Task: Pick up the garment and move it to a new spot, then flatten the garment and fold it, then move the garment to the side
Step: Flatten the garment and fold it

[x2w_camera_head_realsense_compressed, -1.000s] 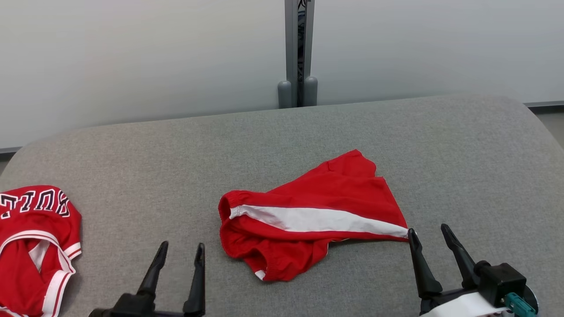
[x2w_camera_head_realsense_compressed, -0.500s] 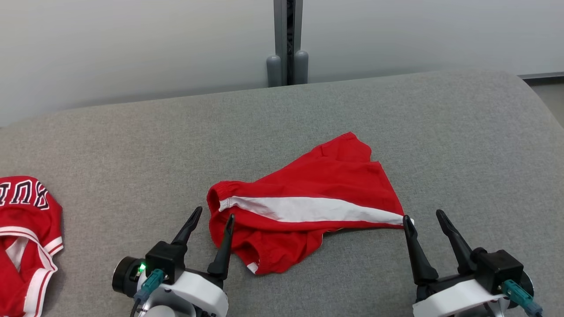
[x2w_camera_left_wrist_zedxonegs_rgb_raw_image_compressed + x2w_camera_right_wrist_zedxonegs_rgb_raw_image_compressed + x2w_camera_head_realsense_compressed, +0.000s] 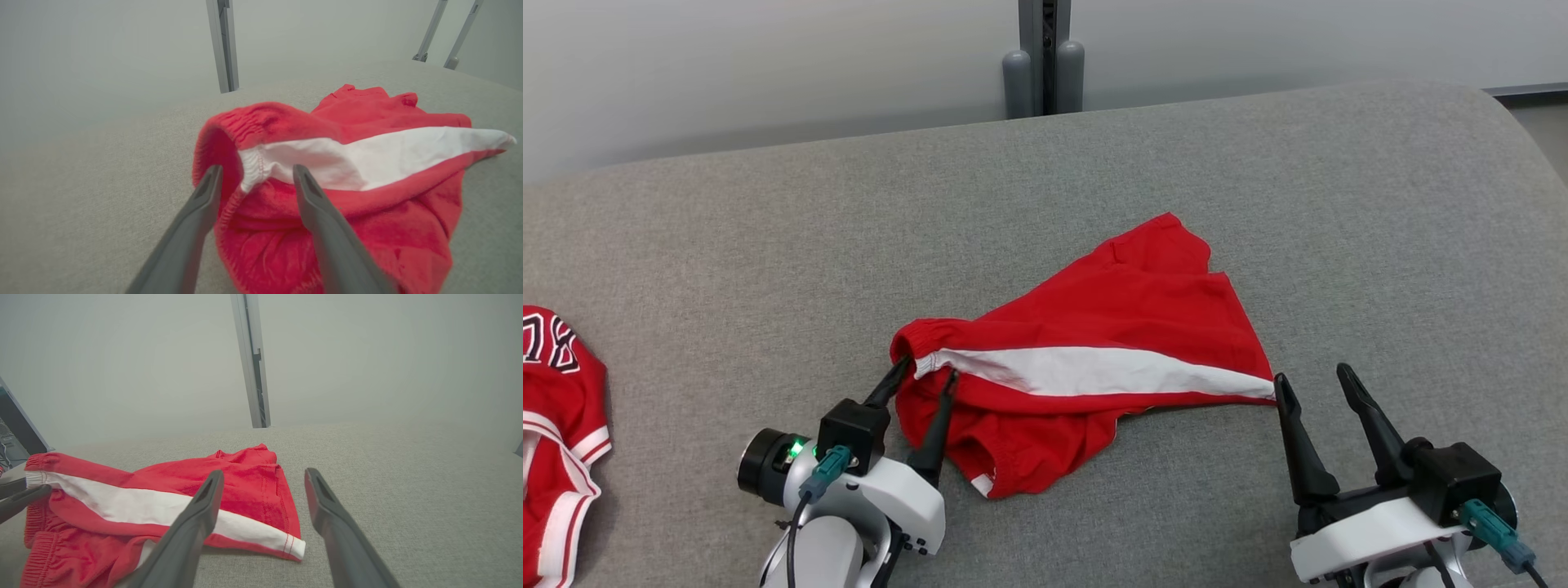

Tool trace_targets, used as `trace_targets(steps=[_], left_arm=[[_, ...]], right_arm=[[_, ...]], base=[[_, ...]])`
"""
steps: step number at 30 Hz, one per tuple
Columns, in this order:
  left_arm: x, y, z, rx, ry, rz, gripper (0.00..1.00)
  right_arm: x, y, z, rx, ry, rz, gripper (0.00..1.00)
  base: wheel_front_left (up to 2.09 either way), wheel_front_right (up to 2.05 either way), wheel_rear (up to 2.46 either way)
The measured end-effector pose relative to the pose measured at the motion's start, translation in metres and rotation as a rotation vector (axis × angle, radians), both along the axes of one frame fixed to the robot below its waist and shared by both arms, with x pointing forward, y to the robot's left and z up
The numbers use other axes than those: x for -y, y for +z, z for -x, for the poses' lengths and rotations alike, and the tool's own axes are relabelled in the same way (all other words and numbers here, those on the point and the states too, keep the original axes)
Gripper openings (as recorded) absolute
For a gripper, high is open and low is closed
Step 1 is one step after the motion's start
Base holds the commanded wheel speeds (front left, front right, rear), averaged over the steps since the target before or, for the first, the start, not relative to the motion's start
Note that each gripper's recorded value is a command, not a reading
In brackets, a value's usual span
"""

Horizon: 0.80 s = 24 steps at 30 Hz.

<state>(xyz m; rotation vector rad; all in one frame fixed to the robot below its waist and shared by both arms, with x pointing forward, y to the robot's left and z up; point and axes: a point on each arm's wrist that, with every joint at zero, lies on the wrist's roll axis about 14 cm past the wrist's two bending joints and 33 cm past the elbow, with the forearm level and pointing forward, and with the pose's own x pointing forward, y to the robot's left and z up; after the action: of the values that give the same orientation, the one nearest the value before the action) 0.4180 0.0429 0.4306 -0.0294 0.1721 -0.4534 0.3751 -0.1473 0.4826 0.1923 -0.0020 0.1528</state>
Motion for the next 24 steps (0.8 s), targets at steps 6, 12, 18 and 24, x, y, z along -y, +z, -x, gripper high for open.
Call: trace_targets(steps=[6,12,18,24], left_arm=[[0.003,-0.005,0.002,-0.016,-0.021,-0.004,0.0],[0.002,0.003,-0.003,0.01,-0.023,0.001,0.0],[-0.013,0.009,-0.007,0.039,-0.003,0.004,0.0],[-0.025,0.008,-0.001,0.045,0.008,-0.011,0.0]], right_arm=[[-0.001,-0.003,-0.002,-0.009,0.001,-0.002,1.0],[-0.003,-0.014,-0.001,-0.043,0.006,-0.014,1.0],[0.007,-0.039,-0.007,-0.127,-0.026,-0.043,1.0],[-0.001,-0.068,-0.013,-0.228,0.009,-0.046,1.0]], base=[[0.0,0.0,0.0],[0.0,0.0,0.0],[0.0,0.0,0.0],[0.0,0.0,0.0]])
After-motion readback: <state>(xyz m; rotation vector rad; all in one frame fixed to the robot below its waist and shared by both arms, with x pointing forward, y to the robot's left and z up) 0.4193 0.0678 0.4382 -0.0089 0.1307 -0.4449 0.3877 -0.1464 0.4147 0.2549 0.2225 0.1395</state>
